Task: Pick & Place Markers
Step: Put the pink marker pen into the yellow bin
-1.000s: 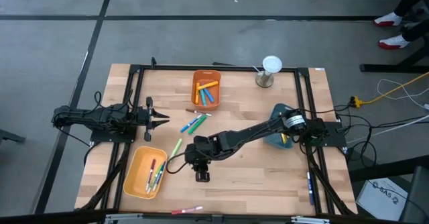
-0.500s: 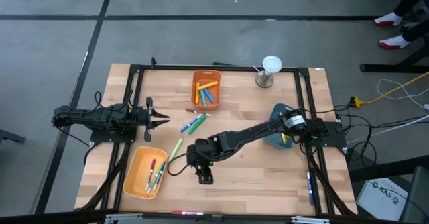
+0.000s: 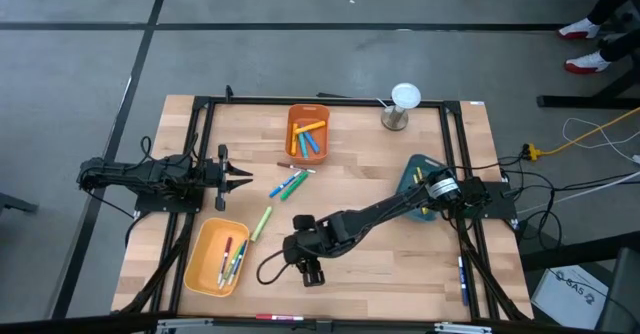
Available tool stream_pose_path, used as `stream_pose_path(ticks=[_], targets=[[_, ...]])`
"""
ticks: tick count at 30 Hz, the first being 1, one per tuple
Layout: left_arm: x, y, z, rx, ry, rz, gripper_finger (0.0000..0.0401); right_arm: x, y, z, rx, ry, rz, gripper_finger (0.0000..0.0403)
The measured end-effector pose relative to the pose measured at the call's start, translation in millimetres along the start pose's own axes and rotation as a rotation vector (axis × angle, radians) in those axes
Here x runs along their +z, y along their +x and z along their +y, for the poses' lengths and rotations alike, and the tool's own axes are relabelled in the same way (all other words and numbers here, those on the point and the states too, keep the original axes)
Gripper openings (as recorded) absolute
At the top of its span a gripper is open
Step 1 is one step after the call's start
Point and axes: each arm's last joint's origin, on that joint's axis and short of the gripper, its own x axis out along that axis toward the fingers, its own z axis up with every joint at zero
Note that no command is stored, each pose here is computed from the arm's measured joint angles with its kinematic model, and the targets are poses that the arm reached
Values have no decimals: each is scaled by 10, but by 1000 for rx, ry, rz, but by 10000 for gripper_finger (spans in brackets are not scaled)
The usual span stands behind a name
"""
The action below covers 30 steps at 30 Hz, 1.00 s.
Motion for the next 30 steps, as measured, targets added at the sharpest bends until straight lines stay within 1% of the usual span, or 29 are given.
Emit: stream_pose_path(ticks=[6, 10, 13, 16, 21, 24, 28, 30], targets=[[0, 0, 0, -1, -8, 0, 61, 1, 0, -1, -11, 0, -2, 210], [1, 0, -16, -56, -78, -3, 64, 6, 1, -39, -16, -40, -2, 210], [27, -12, -51, -178, -115, -5, 67, 13, 3, -88, -22, -41, -3, 210], [175, -46, -89, -321, -144, -31, 70, 19, 4, -133, -27, -19, -3, 210], [412, -41, -158, -426, -163, 0, 78, 23, 5, -163, -31, 25, -4, 210], [589, -22, -230, -516, -158, 20, 85, 26, 5, -190, -37, 40, -5, 210], [865, -24, -315, -635, -232, 28, 96, 31, 6, -231, -46, 49, -6, 210], [949, -36, -351, -692, -242, 29, 100, 33, 6, -247, -50, 77, -8, 210]])
